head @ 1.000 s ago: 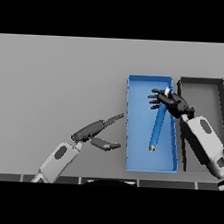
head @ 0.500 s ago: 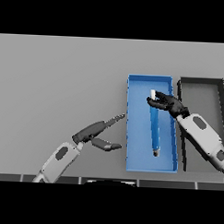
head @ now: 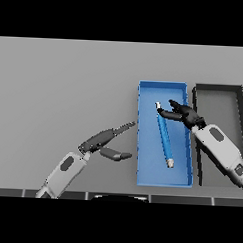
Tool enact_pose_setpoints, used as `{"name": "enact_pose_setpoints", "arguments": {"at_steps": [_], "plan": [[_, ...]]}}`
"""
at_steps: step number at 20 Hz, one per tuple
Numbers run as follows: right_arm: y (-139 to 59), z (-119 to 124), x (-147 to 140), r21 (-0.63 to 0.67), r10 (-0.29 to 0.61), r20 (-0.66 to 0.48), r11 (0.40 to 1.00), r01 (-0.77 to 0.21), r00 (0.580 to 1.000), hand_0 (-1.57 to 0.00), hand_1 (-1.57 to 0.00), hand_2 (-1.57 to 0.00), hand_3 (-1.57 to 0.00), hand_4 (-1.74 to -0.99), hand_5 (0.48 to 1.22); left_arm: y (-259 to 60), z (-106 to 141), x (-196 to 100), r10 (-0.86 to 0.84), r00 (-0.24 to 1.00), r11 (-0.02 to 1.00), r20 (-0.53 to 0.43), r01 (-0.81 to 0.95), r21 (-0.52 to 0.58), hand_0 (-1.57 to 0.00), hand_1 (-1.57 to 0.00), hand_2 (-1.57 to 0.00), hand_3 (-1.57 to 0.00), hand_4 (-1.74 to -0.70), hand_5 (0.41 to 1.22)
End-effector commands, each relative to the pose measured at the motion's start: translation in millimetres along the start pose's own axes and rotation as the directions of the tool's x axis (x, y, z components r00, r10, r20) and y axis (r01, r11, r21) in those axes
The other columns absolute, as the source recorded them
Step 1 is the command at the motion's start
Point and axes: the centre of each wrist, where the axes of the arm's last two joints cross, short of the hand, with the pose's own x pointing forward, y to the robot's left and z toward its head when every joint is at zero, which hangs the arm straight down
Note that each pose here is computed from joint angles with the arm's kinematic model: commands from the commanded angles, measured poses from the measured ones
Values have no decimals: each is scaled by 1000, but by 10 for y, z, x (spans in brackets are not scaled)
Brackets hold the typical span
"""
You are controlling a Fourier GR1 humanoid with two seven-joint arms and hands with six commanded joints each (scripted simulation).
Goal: Pick up the blue pipe and place it into the blue bin.
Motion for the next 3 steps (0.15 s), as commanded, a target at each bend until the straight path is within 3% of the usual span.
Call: {"name": "enact_pose_setpoints", "arguments": {"at_steps": [1, 3], "plan": [[28, 9, -3, 4, -4, -4, 1000, 4, 1000, -9, -8, -7, -6, -1129, 674, 14, -8, 10, -7, 1000, 1000, 9, 7, 1, 1, 1, 1, 1, -920, 467], [-14, -11, -17, 12, -8, 2, 1000, 8, 1000, -9, -8, -7, -6, -1129, 677, 17, 1, 19, 2, 1000, 1000, 22, -2, 1, 1, 1, 1, 1, -920, 468]]}}
